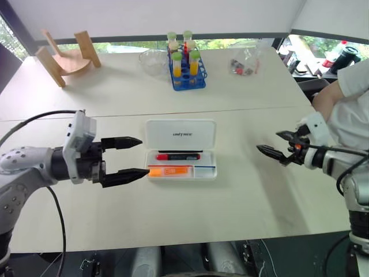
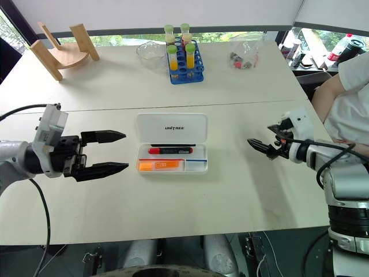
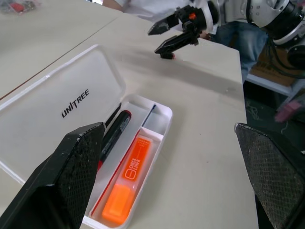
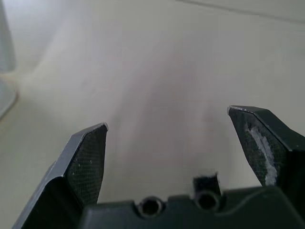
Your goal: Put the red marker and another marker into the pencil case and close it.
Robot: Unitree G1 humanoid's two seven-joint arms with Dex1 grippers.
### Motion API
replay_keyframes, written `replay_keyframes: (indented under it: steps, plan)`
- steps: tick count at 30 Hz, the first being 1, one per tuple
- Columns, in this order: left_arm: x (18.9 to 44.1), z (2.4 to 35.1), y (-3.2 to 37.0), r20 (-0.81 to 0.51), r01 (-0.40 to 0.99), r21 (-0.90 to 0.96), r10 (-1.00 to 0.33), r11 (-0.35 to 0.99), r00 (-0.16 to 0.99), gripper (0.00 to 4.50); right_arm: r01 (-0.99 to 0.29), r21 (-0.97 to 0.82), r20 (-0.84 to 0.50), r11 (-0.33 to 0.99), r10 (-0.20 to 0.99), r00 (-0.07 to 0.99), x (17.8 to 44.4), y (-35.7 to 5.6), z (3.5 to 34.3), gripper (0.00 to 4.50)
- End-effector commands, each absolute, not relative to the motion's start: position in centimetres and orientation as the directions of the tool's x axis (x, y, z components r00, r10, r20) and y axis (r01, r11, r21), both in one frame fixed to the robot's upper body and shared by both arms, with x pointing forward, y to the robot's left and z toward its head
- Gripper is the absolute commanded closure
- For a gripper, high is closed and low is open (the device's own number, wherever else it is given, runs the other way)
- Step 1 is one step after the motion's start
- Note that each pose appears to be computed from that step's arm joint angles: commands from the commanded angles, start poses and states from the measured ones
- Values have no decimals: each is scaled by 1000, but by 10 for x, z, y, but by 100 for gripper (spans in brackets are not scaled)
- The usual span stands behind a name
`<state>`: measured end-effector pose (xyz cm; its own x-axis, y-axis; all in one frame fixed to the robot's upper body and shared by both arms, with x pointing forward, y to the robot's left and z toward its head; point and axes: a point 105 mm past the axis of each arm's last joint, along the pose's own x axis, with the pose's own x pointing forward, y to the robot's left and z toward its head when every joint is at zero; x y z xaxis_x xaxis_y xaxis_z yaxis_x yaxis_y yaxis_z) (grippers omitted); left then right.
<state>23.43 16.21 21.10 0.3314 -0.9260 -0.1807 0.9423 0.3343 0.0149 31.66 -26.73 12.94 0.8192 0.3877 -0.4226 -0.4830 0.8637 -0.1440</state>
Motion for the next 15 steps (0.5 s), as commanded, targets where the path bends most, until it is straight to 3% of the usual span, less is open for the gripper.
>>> replay_keyframes:
  steps: [1, 7, 8, 10, 15]
  plan:
    - [234, 216, 160, -175, 946, 56, -930, 319, 324, 0, -455, -169, -399, 874, 362, 843, 315, -283, 130, 5]
    - [233, 215, 160, -180, 944, 62, -926, 325, 331, 0, -432, -108, -469, 896, 337, 817, 304, -303, 99, 5]
    - [233, 215, 160, -179, 943, 64, -926, 327, 333, 0, -431, -98, -481, 897, 336, 810, 302, -305, 94, 27]
    - [234, 215, 160, -177, 942, 66, -925, 330, 337, 0, -436, -97, -492, 895, 338, 802, 300, -307, 89, 83]
    - [235, 215, 160, -176, 940, 67, -924, 334, 340, 0, -440, -95, -467, 893, 351, 812, 304, -304, 95, 339]
